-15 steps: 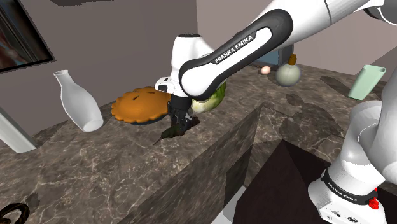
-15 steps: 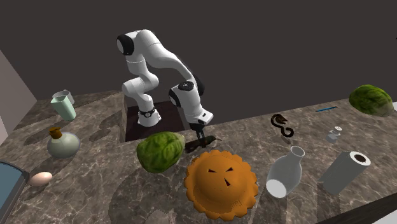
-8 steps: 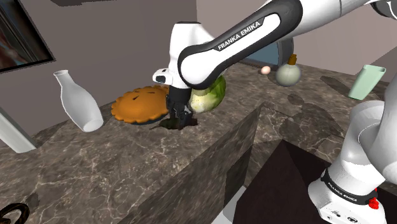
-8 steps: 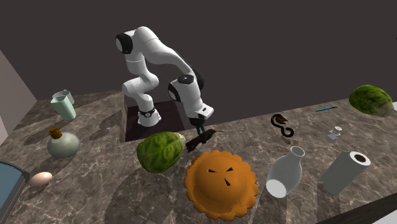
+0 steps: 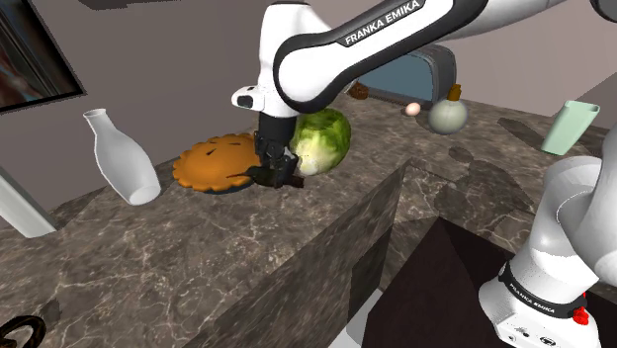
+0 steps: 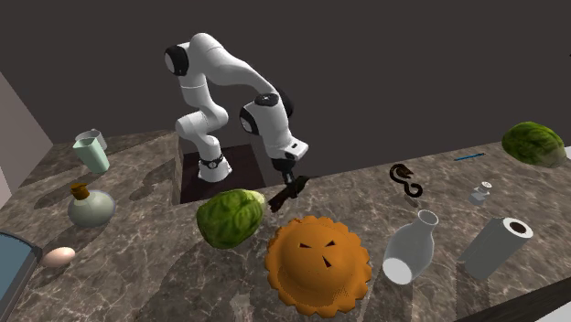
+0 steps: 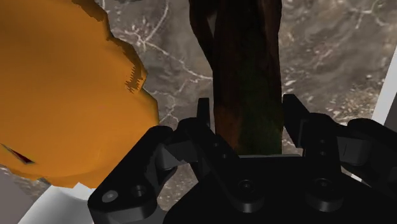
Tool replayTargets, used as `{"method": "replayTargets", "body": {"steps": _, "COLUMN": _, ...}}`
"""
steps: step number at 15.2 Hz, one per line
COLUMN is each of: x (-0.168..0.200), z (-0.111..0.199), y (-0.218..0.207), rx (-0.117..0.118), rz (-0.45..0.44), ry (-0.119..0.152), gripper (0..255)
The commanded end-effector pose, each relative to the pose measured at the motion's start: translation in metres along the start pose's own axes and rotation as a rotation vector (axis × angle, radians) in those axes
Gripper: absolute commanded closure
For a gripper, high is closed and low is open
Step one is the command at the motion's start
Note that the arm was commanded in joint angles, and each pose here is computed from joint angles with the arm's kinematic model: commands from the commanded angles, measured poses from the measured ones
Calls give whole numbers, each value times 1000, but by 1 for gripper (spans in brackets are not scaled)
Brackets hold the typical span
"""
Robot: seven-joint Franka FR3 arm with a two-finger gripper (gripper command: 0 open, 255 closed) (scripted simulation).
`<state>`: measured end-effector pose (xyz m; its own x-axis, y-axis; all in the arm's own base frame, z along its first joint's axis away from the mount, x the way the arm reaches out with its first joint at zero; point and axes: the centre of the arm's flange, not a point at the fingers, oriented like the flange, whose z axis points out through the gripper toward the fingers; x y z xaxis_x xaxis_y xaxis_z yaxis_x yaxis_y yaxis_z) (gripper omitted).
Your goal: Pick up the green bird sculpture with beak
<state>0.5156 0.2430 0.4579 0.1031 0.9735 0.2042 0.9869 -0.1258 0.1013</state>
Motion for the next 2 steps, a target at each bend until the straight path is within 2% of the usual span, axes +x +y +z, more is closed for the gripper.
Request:
{"method": "replayTargets", "body": {"steps": 1, "x": 1, "z": -6, "y": 0, "rx": 0, "rz": 0, "ry": 0, "gripper": 255}}
{"method": "replayTargets", "body": {"steps": 2, "x": 1, "z": -6, "y": 0, "rx": 0, "rz": 0, "ry": 0, "gripper": 255}}
